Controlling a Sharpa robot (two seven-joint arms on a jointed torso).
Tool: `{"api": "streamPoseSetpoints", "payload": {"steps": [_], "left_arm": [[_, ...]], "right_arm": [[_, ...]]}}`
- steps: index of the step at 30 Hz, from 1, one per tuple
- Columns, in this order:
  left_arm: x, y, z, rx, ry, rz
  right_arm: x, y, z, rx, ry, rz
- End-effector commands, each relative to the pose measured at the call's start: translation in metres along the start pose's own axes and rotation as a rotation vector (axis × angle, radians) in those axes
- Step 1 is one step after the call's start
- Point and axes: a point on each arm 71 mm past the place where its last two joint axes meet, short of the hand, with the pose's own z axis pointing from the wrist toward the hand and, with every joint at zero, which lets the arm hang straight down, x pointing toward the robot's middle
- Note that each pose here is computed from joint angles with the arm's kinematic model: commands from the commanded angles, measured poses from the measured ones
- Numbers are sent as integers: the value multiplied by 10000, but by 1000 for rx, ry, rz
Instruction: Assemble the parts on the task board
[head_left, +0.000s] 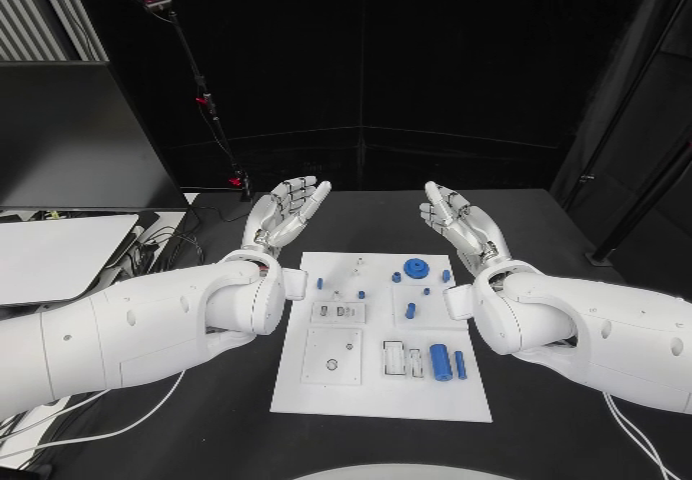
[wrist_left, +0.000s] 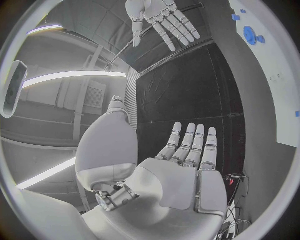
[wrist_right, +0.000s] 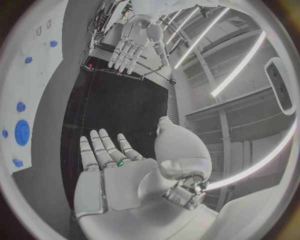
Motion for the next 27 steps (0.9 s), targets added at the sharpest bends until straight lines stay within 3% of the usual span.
{"api": "streamPoseSetpoints", "payload": {"steps": [1, 6, 10, 11, 12, 27], "left_arm": [[54, -286, 10, 366, 80, -34], [75, -362, 28, 455, 110, -36], [82, -389, 34, 487, 120, -37], [82, -391, 34, 489, 121, -37], [70, -394, 22, 479, 132, -50], [12, -392, 3, 465, 133, -54]], "right_arm": [[110, 97, -16, -95, 146, -78], [126, 113, -23, -108, 169, -94], [126, 113, -23, -108, 169, -94], [126, 113, -23, -108, 169, -94], [25, 94, -26, -107, 152, -105], [-118, 58, -45, -83, 140, -130]]}}
